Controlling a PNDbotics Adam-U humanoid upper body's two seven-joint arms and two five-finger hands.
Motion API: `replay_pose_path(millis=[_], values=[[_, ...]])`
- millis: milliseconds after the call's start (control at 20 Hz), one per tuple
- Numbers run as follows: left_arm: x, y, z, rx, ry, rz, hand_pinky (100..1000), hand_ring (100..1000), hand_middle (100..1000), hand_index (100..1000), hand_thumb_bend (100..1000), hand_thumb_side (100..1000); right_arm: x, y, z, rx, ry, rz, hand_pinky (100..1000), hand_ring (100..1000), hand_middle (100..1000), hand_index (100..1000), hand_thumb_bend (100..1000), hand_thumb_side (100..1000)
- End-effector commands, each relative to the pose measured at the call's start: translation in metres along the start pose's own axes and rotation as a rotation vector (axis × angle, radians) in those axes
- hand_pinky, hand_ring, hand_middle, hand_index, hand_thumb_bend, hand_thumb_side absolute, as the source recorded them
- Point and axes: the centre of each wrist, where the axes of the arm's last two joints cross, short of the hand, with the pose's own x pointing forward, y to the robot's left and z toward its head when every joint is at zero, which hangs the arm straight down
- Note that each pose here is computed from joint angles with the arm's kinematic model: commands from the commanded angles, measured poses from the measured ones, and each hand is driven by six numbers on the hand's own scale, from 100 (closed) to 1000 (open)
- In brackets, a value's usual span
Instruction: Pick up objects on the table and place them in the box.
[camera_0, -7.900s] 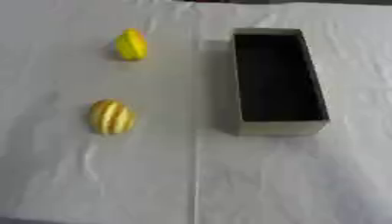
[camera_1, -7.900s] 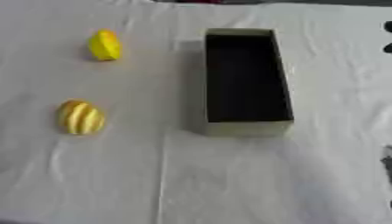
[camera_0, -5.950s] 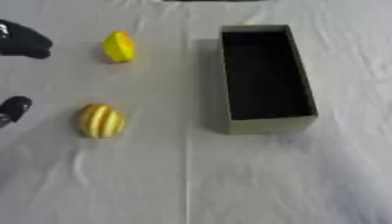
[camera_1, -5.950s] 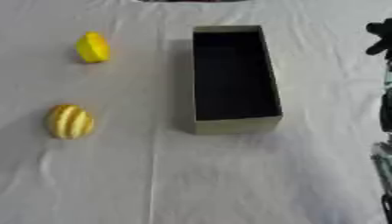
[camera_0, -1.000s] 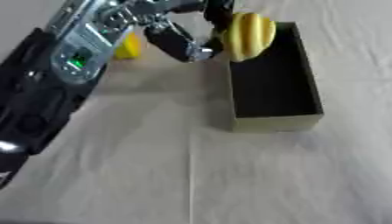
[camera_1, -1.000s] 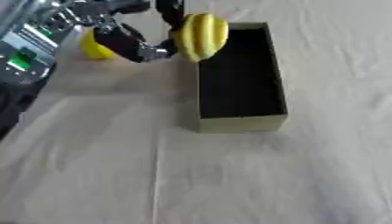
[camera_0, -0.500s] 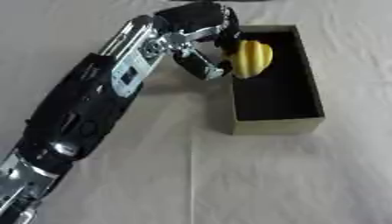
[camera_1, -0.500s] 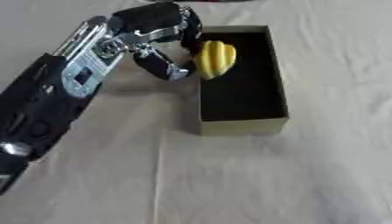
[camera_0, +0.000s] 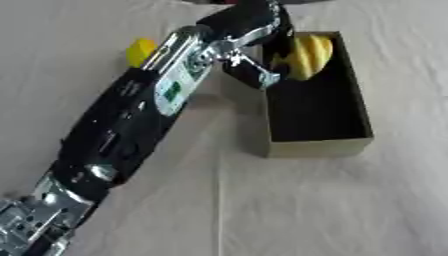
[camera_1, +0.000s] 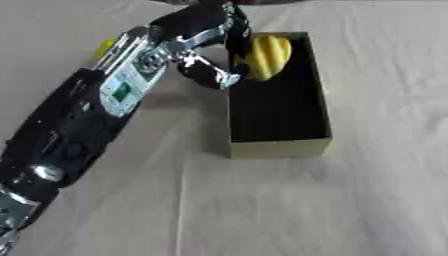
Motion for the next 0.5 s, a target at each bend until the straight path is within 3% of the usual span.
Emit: replay_pose_path(millis=[50,200,500], values=[[0.006,0.031,-0.001,0.083,-0.007,-0.058,507,485,428,449,100,100,0.006,-0.001,-0.006,0.007,-0.024,0.004,887,736,433,703,100,620],[0.012,0.033,-0.004,0.088,-0.026,-0.067,509,487,426,450,100,100,0.006,-0.001,-0.009,0.004,-0.033,-0.002,887,736,436,703,100,622],[0.017,0.014,-0.010,0.029,-0.040,-0.055,509,487,418,451,100,101,0.007,0.003,-0.013,0.005,-0.035,-0.028,888,735,437,703,100,626]])
